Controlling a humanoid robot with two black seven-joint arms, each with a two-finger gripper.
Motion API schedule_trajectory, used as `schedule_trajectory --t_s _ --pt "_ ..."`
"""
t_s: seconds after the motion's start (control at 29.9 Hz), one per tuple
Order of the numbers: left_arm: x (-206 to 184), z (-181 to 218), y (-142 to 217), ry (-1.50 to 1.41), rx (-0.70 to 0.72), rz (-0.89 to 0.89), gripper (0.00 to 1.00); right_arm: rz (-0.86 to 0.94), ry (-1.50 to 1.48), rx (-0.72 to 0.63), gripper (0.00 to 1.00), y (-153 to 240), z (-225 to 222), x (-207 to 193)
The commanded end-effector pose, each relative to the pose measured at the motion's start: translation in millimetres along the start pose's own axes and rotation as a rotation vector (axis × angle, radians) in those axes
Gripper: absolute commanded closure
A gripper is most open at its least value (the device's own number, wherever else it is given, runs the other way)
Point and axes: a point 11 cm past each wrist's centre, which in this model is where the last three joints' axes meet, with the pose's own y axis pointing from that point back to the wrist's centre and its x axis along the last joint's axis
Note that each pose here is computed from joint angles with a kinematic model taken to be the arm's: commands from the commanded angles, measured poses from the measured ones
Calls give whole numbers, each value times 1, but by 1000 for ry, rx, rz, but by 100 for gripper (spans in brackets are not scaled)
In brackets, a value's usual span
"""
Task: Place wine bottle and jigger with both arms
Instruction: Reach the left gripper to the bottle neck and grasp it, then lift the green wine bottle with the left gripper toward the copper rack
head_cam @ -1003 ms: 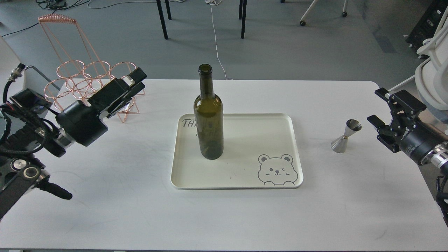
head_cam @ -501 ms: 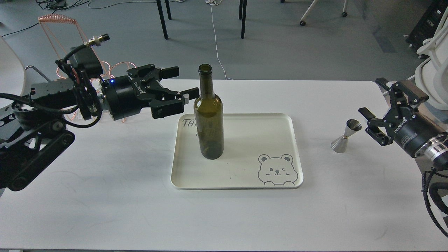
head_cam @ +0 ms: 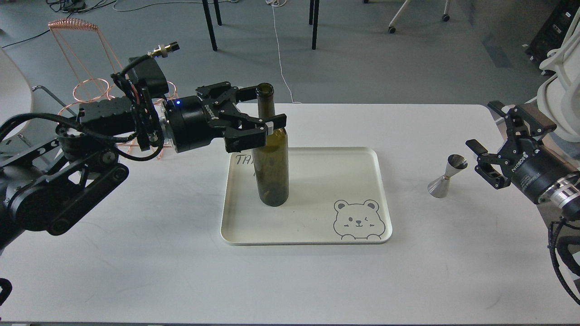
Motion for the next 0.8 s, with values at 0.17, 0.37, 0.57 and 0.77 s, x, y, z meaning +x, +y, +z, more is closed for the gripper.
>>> schedule_trajectory --t_s 0.17,0.37,0.57,0.77 --pt "-2 -4 -11 -9 7 15 40 3 5 1 6 1 -2 2" --pt "3 -5 -10 -53 15 44 88 4 2 0 6 1 -1 1" --pt "9 -7 -8 -77 21 76 92 9 4 2 6 0 -1 1" --pt "85 -11 8 -83 13 125 92 9 3 4 6 -1 -1 0"
